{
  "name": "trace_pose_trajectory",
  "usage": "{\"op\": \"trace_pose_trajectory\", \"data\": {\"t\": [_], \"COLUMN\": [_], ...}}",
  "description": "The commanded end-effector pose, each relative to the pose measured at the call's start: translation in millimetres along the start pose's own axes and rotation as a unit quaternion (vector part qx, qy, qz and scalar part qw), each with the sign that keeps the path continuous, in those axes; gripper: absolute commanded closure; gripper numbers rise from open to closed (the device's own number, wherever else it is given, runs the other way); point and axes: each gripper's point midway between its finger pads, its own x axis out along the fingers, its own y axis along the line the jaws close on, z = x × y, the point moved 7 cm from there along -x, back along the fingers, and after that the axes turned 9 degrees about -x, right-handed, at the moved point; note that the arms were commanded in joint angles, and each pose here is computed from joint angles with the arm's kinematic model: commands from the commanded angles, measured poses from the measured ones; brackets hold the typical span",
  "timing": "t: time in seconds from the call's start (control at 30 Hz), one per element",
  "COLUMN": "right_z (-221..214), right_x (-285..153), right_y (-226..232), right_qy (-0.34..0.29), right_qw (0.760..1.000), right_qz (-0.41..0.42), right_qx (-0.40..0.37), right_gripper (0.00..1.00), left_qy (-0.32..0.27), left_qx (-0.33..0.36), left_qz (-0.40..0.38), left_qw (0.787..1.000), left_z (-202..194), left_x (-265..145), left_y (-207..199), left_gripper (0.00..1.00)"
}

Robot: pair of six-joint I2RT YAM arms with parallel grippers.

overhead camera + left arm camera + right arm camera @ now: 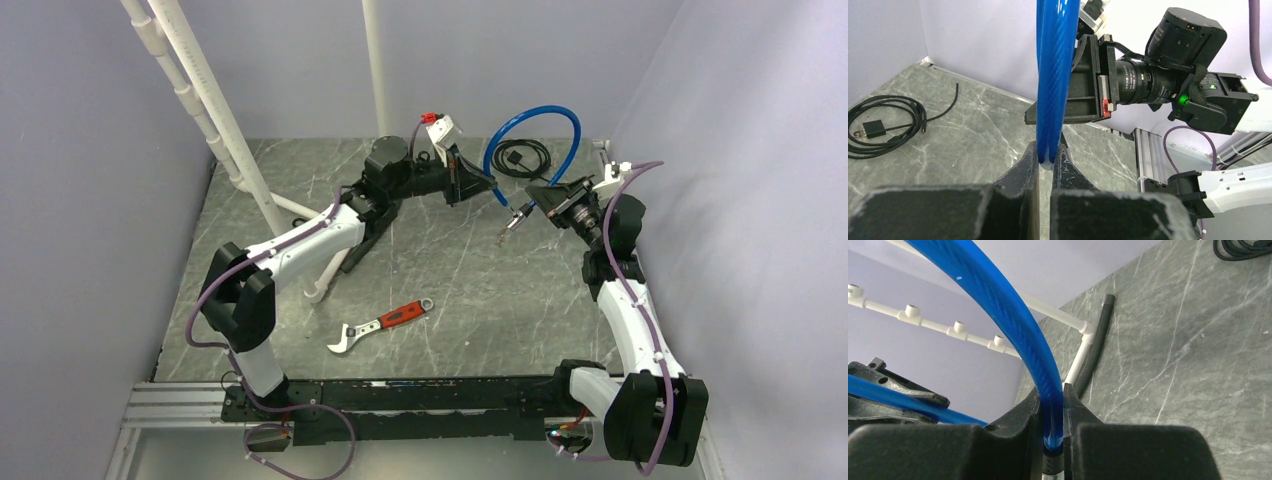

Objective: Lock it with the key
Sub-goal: Lock the lock.

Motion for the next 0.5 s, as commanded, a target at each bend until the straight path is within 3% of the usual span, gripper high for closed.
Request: {"op": "trace_pose_trajectory", "data": {"t": [0.0,0.47], "right_z": [3.0,0.6], "right_x": [-1.4,-1.1], "right_y": [5.9,6.0], "right_qy": [-0.013,-0.010], "right_qw": [1.000,0.999], "right_qz": [0.001,-0.001], "right_qx": [0.005,0.035], "right_gripper": [1.00,1.00], "left_qy": [-0.040,-0.024], "left_qx": [0.037,0.031], "left_qz": [-0.051,-0.044], "left_qw": [0.997,0.998], "left_z": [31.4,20.2], "left_x": [6.5,5.9], "left_y": [-24.7,-19.2], "left_gripper": [1.00,1.00]}}
